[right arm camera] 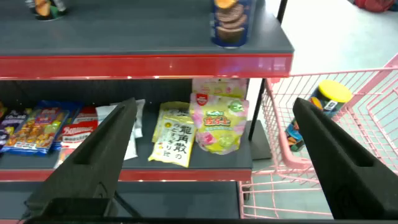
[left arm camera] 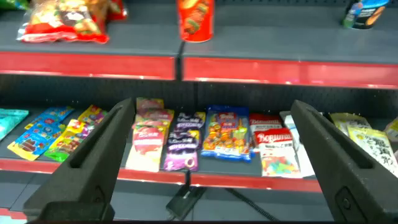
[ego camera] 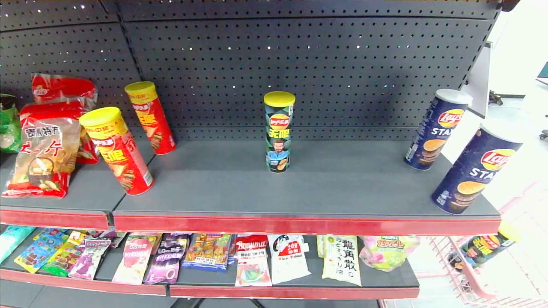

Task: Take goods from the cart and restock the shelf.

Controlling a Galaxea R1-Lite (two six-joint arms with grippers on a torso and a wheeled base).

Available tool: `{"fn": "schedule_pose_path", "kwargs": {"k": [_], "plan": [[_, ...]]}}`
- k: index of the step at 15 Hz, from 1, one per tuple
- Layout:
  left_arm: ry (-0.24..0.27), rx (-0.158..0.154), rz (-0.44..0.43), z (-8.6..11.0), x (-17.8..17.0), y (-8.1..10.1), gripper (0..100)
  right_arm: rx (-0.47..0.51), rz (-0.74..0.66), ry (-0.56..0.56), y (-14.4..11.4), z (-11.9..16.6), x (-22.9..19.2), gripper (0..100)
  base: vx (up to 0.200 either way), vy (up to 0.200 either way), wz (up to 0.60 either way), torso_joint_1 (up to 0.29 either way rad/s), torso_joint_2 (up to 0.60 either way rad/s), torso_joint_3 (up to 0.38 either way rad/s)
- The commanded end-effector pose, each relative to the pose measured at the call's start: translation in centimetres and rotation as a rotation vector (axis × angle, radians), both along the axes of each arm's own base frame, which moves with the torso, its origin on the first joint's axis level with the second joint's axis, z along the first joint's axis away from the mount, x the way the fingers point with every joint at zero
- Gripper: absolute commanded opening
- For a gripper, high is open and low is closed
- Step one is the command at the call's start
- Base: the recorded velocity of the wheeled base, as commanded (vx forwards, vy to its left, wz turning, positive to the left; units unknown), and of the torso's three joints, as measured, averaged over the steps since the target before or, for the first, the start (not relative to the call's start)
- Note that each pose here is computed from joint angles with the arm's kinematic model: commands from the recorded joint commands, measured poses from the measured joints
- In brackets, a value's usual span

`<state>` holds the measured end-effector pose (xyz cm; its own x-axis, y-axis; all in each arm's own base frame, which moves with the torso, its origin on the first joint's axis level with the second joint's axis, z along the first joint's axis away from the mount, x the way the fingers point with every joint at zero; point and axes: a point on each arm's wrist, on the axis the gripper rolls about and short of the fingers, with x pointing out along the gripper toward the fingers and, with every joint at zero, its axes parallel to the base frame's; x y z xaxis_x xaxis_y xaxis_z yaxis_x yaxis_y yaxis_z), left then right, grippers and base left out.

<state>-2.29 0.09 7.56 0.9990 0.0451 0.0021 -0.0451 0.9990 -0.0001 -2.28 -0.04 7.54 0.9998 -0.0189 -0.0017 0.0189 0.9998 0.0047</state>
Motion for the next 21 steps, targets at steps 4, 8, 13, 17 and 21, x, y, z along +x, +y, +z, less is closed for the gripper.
{"fn": "schedule_pose_path", "kwargs": {"k": [4,8,13,17,21], "plan": [[0.001,0.000,0.001,0.00,0.01,0.00,100,0.001,0.025,0.000,0.06,0.00,0.00,100,0.000,-0.200,0.00,0.006,0.00,0.004],[0.001,0.000,-0.001,0.00,0.01,0.00,100,0.001,0.025,-0.002,0.06,0.01,0.00,100,0.000,-0.200,0.00,0.007,0.00,-0.002],[0.001,0.000,0.001,0.00,0.01,0.00,100,0.001,0.025,-0.002,0.06,0.01,0.00,100,0.000,-0.200,0.00,0.002,0.00,0.001],[0.001,0.000,0.001,0.00,0.01,0.00,100,0.001,0.025,-0.002,0.06,0.01,0.00,100,0.000,-0.200,0.00,0.001,0.00,0.007],[0.001,-0.002,0.001,0.00,0.01,0.00,100,0.001,0.025,-0.002,0.06,0.01,0.00,100,0.000,-0.050,-0.30,0.004,0.00,0.003]]}}
